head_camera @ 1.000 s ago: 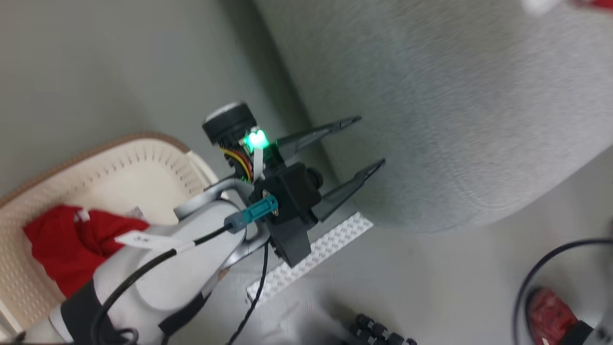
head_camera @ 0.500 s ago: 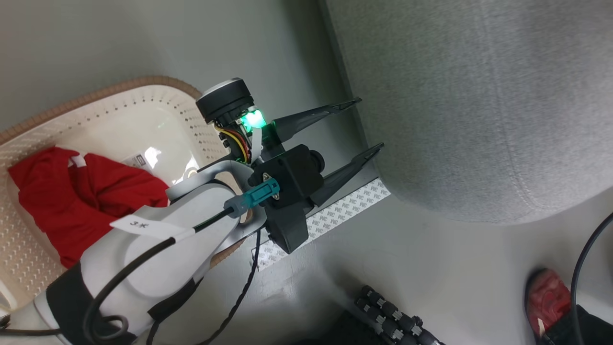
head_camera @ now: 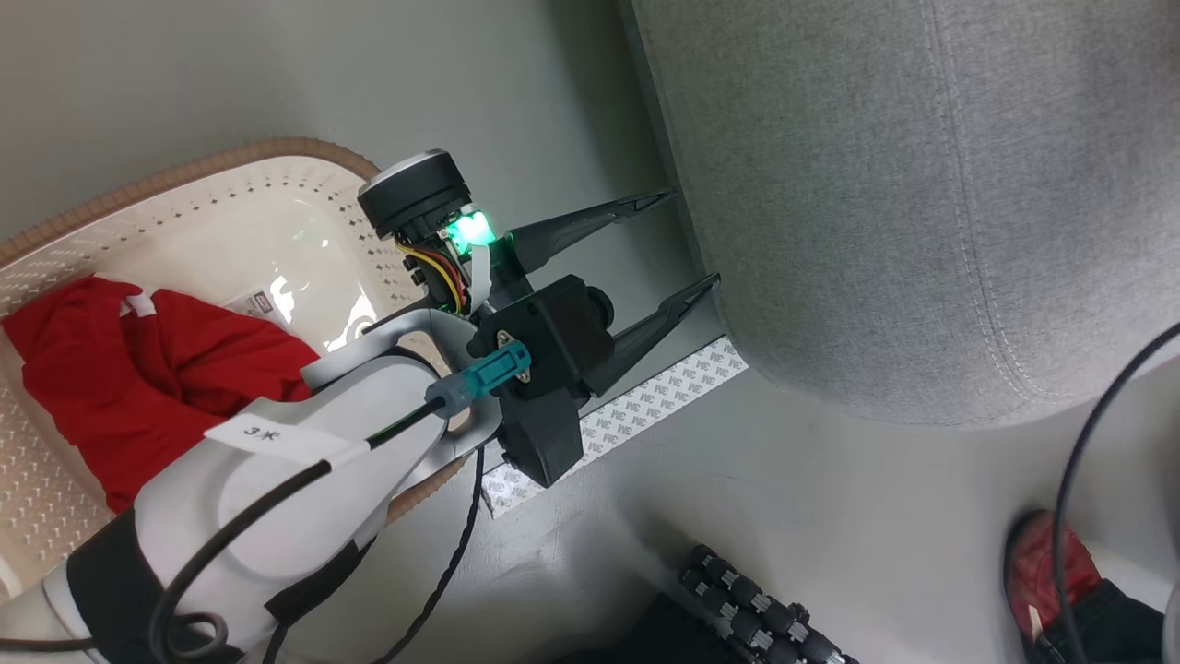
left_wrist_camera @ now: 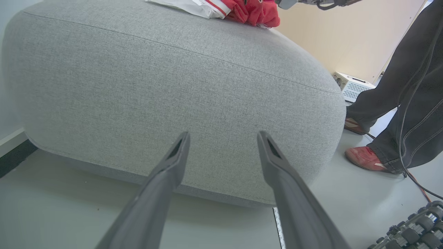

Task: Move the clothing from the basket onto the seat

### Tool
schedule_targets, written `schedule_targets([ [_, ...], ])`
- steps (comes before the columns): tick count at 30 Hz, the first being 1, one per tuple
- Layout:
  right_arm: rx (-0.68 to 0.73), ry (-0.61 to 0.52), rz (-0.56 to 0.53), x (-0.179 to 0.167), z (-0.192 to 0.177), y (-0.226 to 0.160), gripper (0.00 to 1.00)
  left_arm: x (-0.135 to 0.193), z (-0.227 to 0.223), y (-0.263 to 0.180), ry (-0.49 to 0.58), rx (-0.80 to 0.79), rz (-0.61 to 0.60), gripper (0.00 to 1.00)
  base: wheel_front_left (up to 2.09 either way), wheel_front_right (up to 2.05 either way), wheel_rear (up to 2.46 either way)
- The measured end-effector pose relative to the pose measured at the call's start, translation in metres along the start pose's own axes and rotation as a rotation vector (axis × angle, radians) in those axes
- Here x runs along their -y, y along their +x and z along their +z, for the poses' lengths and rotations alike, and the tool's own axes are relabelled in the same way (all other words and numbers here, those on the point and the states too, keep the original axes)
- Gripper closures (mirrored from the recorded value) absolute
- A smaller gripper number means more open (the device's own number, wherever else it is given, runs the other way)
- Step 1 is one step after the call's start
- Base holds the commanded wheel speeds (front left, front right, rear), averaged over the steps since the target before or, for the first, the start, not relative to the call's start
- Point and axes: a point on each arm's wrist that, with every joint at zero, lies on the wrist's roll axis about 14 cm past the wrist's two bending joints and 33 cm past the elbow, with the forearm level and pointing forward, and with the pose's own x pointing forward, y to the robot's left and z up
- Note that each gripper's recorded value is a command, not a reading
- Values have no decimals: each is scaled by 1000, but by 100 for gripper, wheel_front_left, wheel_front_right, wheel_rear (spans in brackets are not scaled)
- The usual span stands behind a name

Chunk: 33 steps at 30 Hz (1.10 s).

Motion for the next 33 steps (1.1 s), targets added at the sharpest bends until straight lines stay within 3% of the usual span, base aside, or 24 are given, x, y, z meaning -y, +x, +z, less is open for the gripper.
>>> schedule_targets([
  [6, -38, 17, 12, -7, -8, -1, 100, 3, 5, 3, 5, 6, -11, 0, 0, 0, 0],
  [9, -50, -1, 24, -8, -9, -2, 0, 4, 9, 3, 11, 7, -12, 0, 0, 0, 0],
  [21, 7, -87, 153, -29, 22, -18, 0, -1, 50, 3, 65, 76, 46, 0, 0, 0, 0],
  [33, 24, -75, 442, -105, 28, -75, 0, -26, 93, -31, 19, 87, 322, 0, 0, 0, 0],
])
